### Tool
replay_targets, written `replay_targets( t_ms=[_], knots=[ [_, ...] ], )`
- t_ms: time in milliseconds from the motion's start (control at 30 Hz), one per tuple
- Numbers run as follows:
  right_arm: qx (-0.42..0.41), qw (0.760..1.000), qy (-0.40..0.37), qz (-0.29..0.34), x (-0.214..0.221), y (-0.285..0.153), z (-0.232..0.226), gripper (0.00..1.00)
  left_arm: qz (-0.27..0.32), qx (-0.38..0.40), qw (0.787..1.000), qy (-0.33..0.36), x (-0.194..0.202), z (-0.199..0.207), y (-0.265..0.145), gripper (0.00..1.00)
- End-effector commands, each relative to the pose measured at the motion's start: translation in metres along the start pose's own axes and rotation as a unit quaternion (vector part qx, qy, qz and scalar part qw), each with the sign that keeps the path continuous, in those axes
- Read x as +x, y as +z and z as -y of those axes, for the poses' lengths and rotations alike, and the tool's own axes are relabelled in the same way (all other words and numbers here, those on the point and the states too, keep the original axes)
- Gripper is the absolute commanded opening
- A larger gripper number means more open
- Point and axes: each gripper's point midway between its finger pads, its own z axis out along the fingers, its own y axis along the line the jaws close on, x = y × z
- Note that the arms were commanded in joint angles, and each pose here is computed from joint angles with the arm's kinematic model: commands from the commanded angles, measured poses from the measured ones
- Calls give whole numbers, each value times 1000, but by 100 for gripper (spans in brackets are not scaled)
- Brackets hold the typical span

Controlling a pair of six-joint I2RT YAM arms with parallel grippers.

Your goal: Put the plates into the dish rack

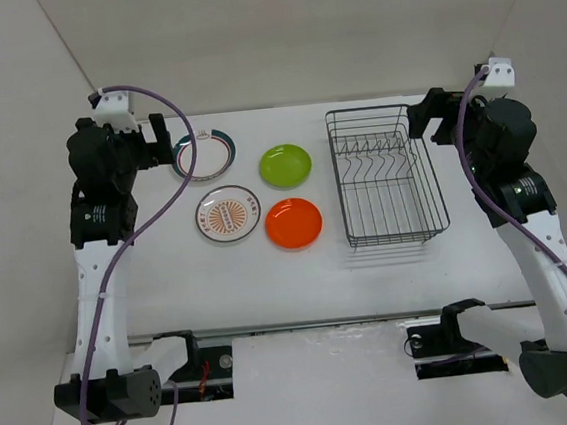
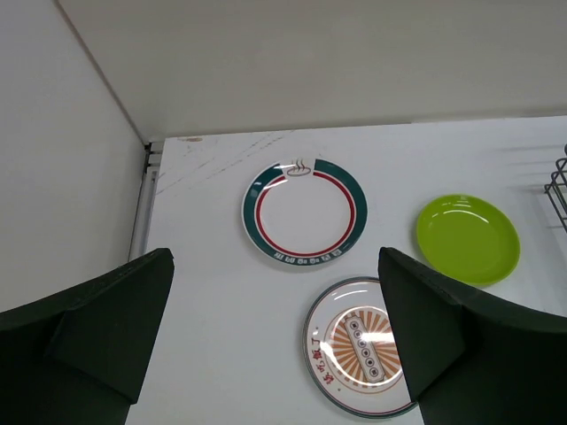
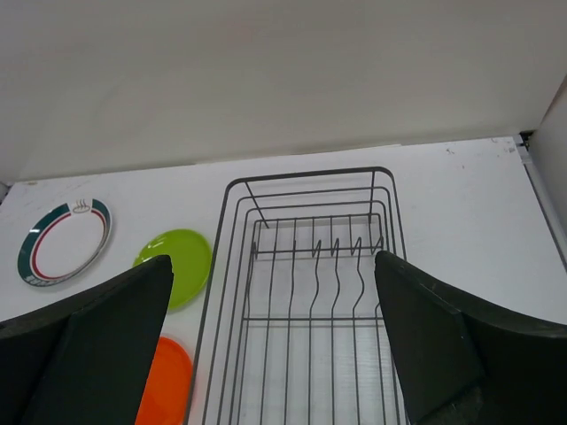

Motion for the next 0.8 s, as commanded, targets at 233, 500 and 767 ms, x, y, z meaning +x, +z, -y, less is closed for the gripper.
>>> replay_targets(
  t_ms=[233, 500, 767],
  knots=[
    [-4, 999, 11, 48, -28, -6, -4, 100, 23, 8, 1000, -6, -17, 3, 2, 100],
    [-109, 994, -9, 15, -11, -2, -39, 100, -71, -20, 995, -72, 49, -16, 66, 100],
    [-141, 990, -20, 15, -5, -4, -48, 100, -127, 75, 978, -146, 115, -28, 141, 98]
  ],
)
